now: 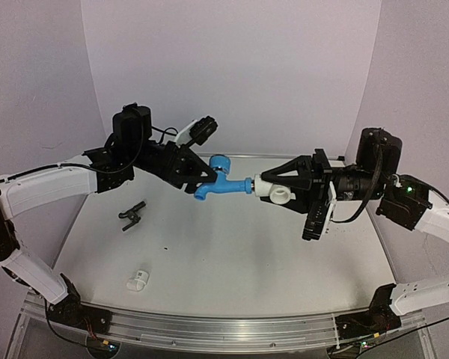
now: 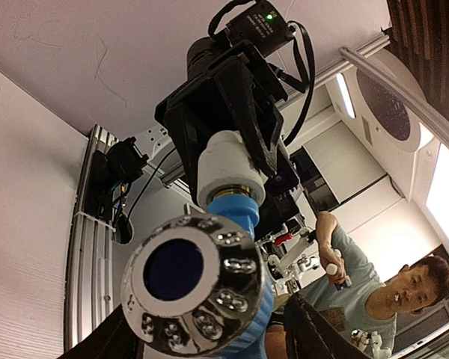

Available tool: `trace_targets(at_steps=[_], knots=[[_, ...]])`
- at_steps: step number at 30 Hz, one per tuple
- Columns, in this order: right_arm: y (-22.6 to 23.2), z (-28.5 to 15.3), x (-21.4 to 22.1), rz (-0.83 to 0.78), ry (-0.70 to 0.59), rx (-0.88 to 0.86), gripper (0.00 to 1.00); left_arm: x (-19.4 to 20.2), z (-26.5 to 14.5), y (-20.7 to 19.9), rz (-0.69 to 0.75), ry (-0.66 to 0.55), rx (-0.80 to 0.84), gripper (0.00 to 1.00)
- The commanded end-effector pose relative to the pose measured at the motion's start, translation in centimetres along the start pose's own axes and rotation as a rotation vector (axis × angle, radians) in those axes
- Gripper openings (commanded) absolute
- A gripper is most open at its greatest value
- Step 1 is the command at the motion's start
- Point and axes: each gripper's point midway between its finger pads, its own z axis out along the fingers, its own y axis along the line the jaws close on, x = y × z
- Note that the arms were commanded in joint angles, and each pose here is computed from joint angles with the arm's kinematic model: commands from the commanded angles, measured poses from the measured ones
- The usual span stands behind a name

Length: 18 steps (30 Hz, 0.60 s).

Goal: Install the water faucets

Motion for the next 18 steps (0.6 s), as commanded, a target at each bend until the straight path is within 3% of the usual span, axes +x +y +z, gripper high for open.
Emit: trace_targets(at_steps=[1,9,13,18], knots=[[-2.8,0.0,-0.5,0.030,-0.021,0.104,0.00,-0.9,-0.1,-3.5,0.147,-0.005,0.030,0.59],[-3.9,0.6,-0.4,0.165,-0.028,0.136,0.00,-1.1,0.0,-3.9,0.168,-0.005,0.031,0.50],[-4.6,0.6,0.1,0.346,-0.015,0.152,0.00,-1.1,-0.3,-4.7,0.246,-0.030,0.006,0.41],[-5.1,1.2,0.6,0.778,-0.034,0.155,0.00,-1.2,-1.0,-5.2,0.406,-0.102,-0.117,0.31]])
